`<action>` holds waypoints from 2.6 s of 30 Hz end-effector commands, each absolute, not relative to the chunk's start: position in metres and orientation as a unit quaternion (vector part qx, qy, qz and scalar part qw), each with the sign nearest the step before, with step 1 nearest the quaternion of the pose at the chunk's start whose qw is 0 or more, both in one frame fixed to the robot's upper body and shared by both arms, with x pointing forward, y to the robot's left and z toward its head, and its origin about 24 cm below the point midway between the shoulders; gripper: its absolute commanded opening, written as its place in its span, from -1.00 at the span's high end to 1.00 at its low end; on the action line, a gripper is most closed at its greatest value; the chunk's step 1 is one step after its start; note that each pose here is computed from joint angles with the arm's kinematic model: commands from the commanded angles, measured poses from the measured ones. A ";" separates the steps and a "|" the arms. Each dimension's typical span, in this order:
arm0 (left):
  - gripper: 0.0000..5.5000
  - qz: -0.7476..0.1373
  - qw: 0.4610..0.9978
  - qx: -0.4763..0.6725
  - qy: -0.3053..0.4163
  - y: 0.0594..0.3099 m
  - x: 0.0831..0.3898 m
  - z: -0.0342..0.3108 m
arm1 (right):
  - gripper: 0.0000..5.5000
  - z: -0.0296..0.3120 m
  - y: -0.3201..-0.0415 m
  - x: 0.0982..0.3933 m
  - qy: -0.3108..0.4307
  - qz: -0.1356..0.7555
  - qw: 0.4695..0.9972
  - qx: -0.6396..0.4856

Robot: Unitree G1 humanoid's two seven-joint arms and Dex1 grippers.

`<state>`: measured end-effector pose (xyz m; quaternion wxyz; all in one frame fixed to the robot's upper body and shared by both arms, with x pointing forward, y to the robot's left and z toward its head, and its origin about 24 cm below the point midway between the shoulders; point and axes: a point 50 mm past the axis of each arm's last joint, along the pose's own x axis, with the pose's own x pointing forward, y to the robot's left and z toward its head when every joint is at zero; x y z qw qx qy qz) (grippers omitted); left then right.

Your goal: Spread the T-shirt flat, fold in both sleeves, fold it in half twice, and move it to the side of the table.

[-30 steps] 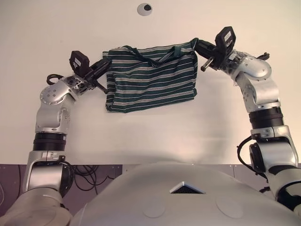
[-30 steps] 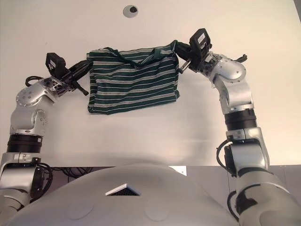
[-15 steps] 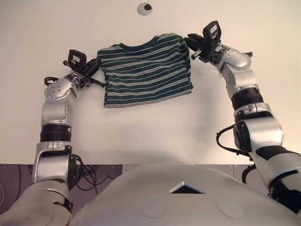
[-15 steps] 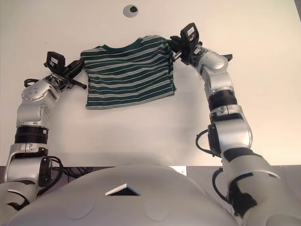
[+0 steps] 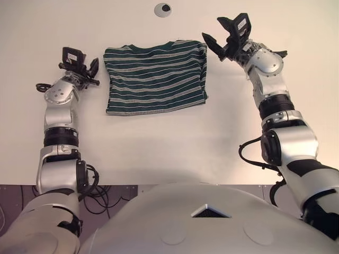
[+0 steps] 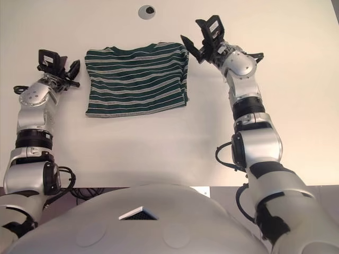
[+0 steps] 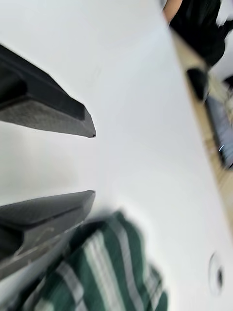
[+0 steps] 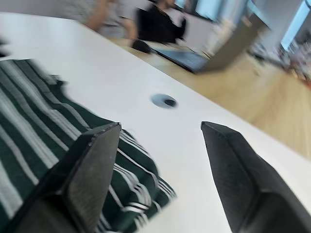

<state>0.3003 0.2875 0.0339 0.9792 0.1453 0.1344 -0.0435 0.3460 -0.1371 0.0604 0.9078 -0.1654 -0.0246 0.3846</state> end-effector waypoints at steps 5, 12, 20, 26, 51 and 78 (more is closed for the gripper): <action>0.30 -0.105 0.951 0.289 0.042 0.273 0.297 0.052 | -0.10 0.043 -0.123 0.321 -0.038 0.468 0.825 -0.315; 0.30 -0.573 0.668 0.460 0.120 0.230 0.198 0.025 | -0.10 0.010 -0.140 0.292 0.035 0.545 0.695 -0.468; 0.30 -0.530 0.533 0.657 0.060 0.219 0.229 0.045 | -0.10 0.019 -0.158 0.204 0.103 0.682 0.599 -0.407; 0.30 -0.480 0.317 0.804 -0.151 0.184 0.287 0.057 | -0.10 0.051 -0.125 0.146 0.058 0.767 0.583 -0.262; 0.30 -0.581 0.694 0.422 0.054 0.271 0.147 0.070 | -0.10 0.051 -0.230 0.130 0.078 0.590 0.747 -0.297; 0.36 -0.620 0.625 0.475 -0.013 0.232 0.127 0.001 | 0.30 -0.016 -0.168 0.130 -0.009 0.687 0.585 -0.432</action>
